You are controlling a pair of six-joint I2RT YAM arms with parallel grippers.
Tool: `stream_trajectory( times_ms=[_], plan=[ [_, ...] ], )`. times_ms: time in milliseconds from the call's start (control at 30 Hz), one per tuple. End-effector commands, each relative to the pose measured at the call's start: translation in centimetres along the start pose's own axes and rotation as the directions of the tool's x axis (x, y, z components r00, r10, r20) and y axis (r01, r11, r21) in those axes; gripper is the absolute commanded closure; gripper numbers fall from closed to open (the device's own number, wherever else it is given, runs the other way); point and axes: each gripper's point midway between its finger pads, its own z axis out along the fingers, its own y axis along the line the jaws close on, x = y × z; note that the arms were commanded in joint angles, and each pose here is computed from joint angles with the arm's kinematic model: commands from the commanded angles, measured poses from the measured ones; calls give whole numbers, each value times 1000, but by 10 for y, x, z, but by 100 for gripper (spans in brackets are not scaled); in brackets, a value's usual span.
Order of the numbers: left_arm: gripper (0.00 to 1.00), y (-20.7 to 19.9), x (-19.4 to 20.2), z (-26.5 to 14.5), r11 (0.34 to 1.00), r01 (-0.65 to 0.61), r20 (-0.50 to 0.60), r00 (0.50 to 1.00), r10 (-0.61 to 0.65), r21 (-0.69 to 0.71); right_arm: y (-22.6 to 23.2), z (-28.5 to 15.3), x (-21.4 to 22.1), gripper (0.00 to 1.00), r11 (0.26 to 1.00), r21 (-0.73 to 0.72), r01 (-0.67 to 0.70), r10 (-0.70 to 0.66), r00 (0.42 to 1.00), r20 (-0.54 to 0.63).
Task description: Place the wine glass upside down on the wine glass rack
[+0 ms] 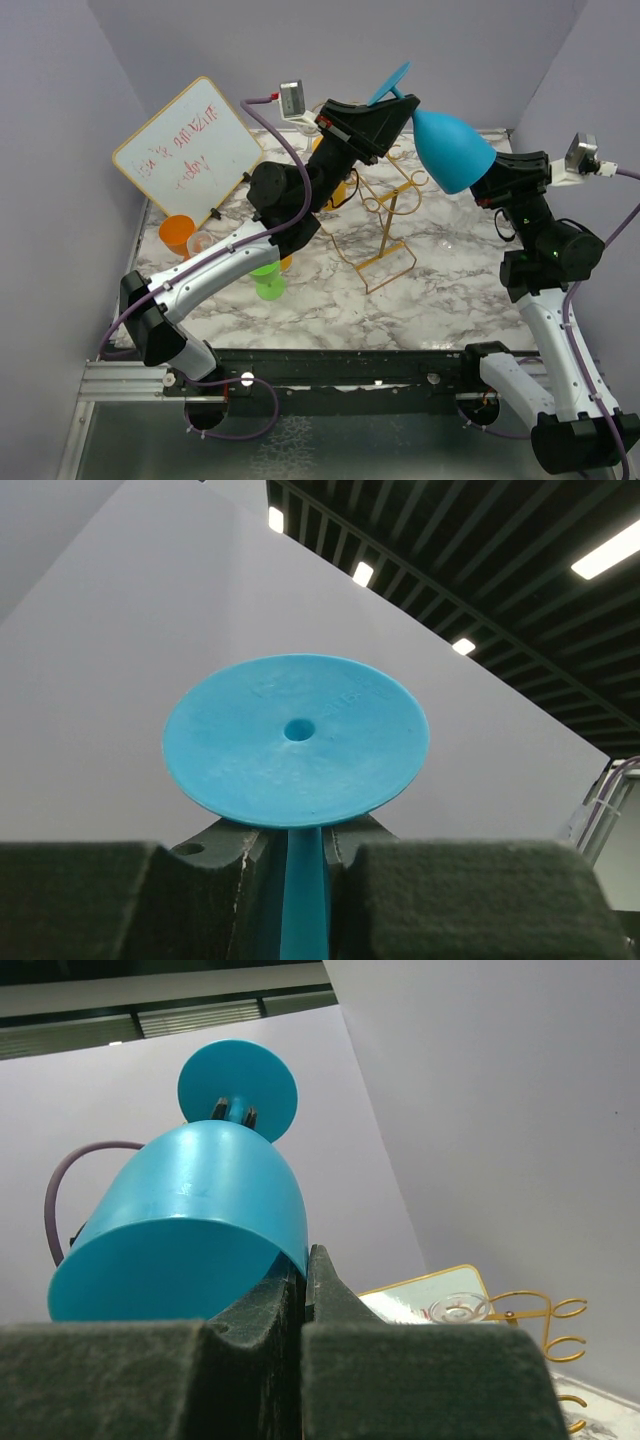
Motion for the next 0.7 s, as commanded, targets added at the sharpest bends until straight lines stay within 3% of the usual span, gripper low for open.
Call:
stream_trajectory(
  times_ms=[0, 167, 333, 467, 533, 667],
  plan=[
    [82, -21, 3, 4, 997, 12, -11, 1000, -11, 76, 0, -2, 9, 99, 1000, -17, -24, 24, 999, -30],
    [81, -19, 11, 2, 997, 11, -30, 1000, -9, 76, -2, -2, 8, 99, 1000, -10, -29, 29, 999, -24],
    [99, -20, 13, 2, 997, -8, -35, 999, 11, 81, -2, -2, 8, 99, 999, -9, -32, 32, 999, -23],
    [100, -20, 13, 0, 996, -38, -32, 999, 41, 80, -5, -3, 11, 99, 999, 5, -43, 43, 999, -26],
    [100, -20, 9, -1, 995, -67, -22, 997, 69, 76, -7, -4, 11, 89, 999, 21, -49, 50, 998, -29],
    [100, -25, 1, 2, 988, -144, -56, 988, 147, 46, -13, -5, 11, 56, 996, 65, -56, 57, 998, -23]
  ],
)
